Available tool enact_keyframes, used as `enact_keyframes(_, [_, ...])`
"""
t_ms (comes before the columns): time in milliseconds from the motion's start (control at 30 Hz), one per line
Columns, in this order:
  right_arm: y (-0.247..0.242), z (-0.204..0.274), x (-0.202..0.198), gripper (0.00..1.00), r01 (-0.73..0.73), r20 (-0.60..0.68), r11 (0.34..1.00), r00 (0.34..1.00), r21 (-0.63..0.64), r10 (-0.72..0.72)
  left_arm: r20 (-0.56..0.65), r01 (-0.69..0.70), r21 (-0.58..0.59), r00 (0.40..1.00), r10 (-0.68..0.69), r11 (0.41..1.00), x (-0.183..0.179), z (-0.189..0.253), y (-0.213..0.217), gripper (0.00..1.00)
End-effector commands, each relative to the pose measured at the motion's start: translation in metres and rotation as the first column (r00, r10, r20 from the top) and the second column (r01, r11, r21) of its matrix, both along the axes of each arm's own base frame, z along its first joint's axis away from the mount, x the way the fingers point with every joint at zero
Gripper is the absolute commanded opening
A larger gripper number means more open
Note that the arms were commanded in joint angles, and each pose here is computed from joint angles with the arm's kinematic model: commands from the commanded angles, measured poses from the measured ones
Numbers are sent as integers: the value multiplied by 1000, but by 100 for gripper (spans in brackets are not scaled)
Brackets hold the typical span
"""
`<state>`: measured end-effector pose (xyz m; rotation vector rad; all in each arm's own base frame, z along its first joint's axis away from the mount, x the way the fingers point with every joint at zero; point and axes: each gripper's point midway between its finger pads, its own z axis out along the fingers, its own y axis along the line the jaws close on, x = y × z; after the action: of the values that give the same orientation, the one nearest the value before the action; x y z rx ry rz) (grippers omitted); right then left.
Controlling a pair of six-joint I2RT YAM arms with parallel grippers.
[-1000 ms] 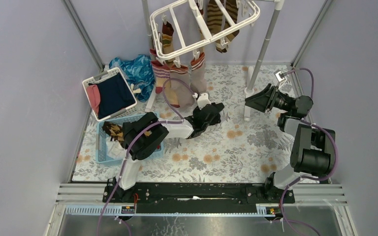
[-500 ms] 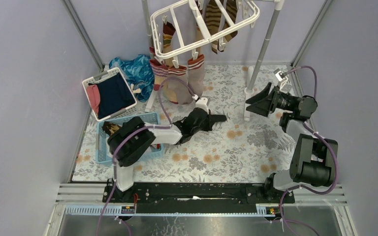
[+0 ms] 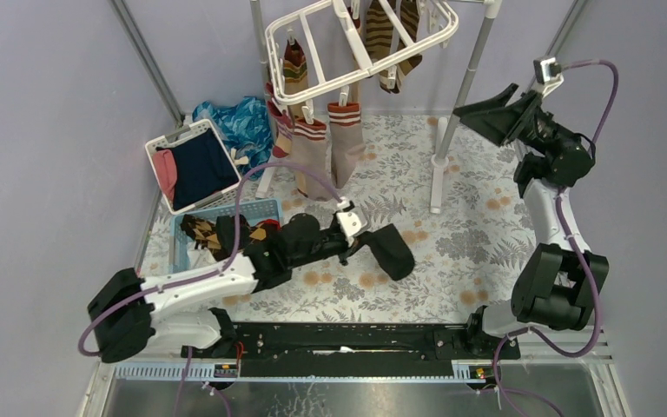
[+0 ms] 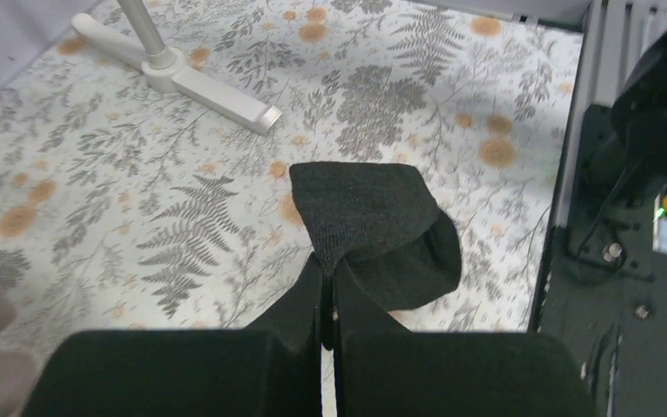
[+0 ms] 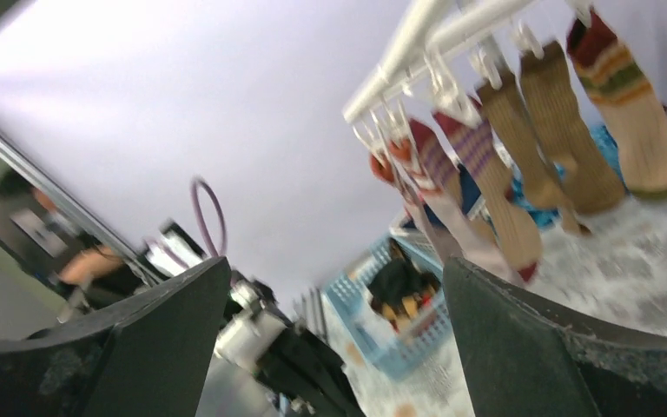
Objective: Clip the socks to the hanger
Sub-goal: Pick up the sock at the center of the board.
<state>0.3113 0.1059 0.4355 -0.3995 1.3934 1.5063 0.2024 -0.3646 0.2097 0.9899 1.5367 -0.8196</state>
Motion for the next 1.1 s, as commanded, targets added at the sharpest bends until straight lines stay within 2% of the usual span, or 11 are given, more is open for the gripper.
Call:
enact_keyframes(0, [14, 59, -19, 100, -80, 153, 992, 986, 94, 65, 212, 70, 89, 973, -87, 994, -13, 2, 25, 0])
enact_keyframes(67, [29, 47, -19, 100, -53, 263, 997, 962, -59, 67, 316, 78, 54, 944, -91, 995, -17, 25, 34, 0])
enact_keyframes(133, [29, 30, -5, 100, 99, 325, 985, 944, -142, -48, 406, 77, 39, 910, -86, 996, -19, 42, 43, 0])
enact_keyframes(200, [31, -12, 23, 100, 376, 403, 849, 889, -372, -217, 490, 91, 59, 865, -108, 994, -23, 53, 50, 0])
enact_keyframes(233, [38, -32, 27, 100, 447, 451, 735, 867, -510, -214, 526, 100, 72, 842, -123, 992, -25, 58, 52, 0])
enact_keyframes(267, [42, -41, 25, 100, 460, 474, 694, 860, -554, -192, 555, 110, 92, 820, -143, 990, -26, 61, 52, 0])
enact_keyframes(400, [72, -80, -24, 100, 180, 421, 791, 901, -585, 106, 601, 114, 181, 773, -202, 977, -25, 65, 53, 0])
enact_keyframes(467, [82, -103, -61, 100, 6, 404, 809, 869, -587, 286, 609, 101, 208, 765, -209, 973, -21, 66, 53, 0])
enact_keyframes(567, [87, -132, -96, 100, -108, 384, 803, 835, -587, 393, 611, 97, 207, 764, -206, 973, -20, 72, 53, 0])
enact_keyframes(767, [106, -183, -123, 100, -212, 293, 769, 838, -603, 460, 603, 134, 144, 774, -194, 981, -23, 79, 43, 0])
enact_keyframes(1067, [130, -184, -115, 95, -279, 240, 807, 860, -520, 451, 576, 168, 72, 798, -179, 983, -29, 81, 37, 0])
